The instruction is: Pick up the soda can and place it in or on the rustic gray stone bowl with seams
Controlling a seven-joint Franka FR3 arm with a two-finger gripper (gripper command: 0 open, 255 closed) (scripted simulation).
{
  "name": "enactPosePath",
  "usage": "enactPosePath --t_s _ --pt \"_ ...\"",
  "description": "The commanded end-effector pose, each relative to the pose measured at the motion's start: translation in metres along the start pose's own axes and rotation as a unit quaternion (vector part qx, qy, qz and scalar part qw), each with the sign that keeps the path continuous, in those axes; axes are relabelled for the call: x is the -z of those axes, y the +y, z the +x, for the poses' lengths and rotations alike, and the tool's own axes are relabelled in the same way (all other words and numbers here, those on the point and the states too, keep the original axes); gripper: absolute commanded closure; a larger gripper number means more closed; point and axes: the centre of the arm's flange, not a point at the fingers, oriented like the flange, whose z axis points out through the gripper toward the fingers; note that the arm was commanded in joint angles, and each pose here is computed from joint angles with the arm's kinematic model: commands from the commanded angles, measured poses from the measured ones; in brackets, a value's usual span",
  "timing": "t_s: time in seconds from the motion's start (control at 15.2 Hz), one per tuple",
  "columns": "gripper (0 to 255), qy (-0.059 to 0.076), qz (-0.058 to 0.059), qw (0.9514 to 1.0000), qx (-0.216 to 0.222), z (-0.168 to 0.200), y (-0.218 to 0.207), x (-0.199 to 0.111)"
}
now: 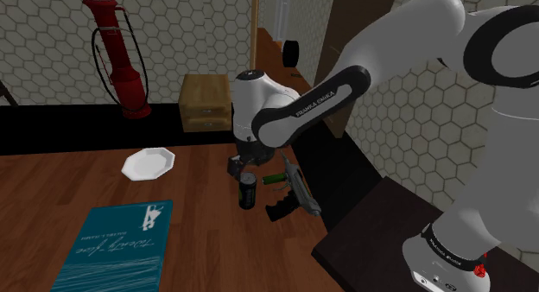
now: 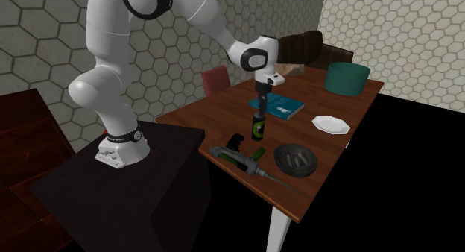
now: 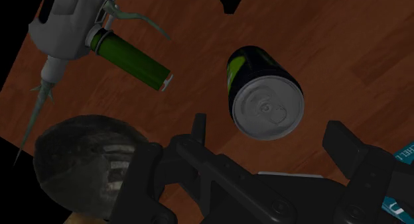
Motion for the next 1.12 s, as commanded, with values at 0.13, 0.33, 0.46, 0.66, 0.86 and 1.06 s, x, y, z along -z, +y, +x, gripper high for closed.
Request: enactPosePath --t_s 0.13,0.33,0.46,0.66,0.86,1.06 --pt "0 0.001 0.0 1.0 0.0 0.003 -0.005 -0.022" --pt "0 0.001 0.0 1.0 0.0 0.003 -0.005 -0.038" --pt "0 0.001 0.0 1.0 0.0 0.003 -0.005 -0.046" --pt "0 0.001 0.0 1.0 0.0 0.003 -0.005 -0.046" --pt "0 0.001 0.0 1.0 0.0 0.003 -0.005 -0.046" --pt "255 0.001 0.0 1.0 0.0 0.003 -0.005 -0.046"
